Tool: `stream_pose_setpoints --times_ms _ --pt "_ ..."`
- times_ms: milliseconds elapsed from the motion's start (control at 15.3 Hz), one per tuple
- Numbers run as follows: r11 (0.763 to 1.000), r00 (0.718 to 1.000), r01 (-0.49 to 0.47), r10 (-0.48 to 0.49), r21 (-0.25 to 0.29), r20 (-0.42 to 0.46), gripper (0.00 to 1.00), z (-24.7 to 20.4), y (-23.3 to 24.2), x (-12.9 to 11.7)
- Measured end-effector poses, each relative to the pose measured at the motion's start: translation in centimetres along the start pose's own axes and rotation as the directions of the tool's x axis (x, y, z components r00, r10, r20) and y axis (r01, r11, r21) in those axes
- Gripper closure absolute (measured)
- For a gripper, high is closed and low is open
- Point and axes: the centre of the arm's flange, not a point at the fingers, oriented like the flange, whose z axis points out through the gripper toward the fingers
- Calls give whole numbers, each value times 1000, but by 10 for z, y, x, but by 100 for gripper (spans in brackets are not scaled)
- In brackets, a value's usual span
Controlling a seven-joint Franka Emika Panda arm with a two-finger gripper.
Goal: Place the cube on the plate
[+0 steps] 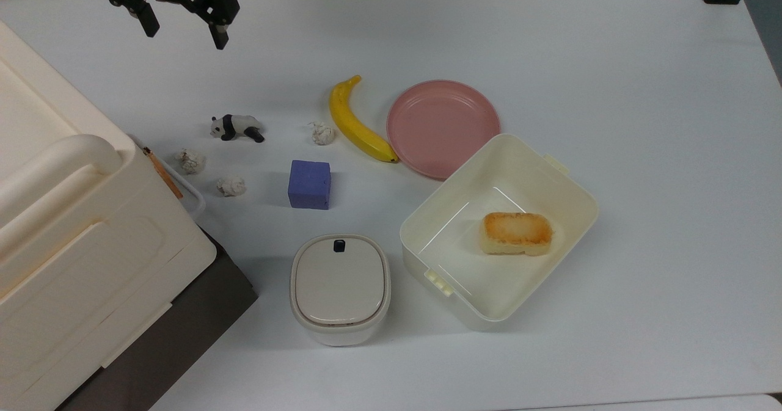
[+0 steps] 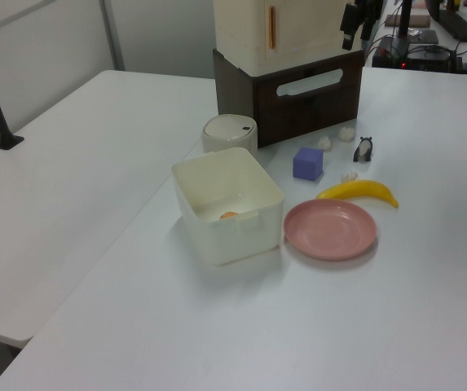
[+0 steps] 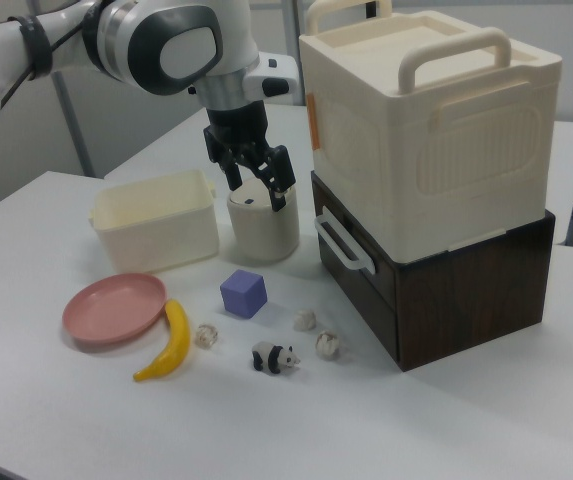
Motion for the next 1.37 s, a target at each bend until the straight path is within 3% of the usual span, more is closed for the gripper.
stream_pose_setpoints --times_ms 654,916,1177,1374 --pt "1000 1000 2 -2 -17 13 0 18 0 7" --pt "998 1000 12 -13 -66 -10 0 0 5 9" --pt "997 999 -15 12 -70 -35 0 -23 21 8" --pt "998 1000 -7 7 -67 -2 0 -19 17 5"
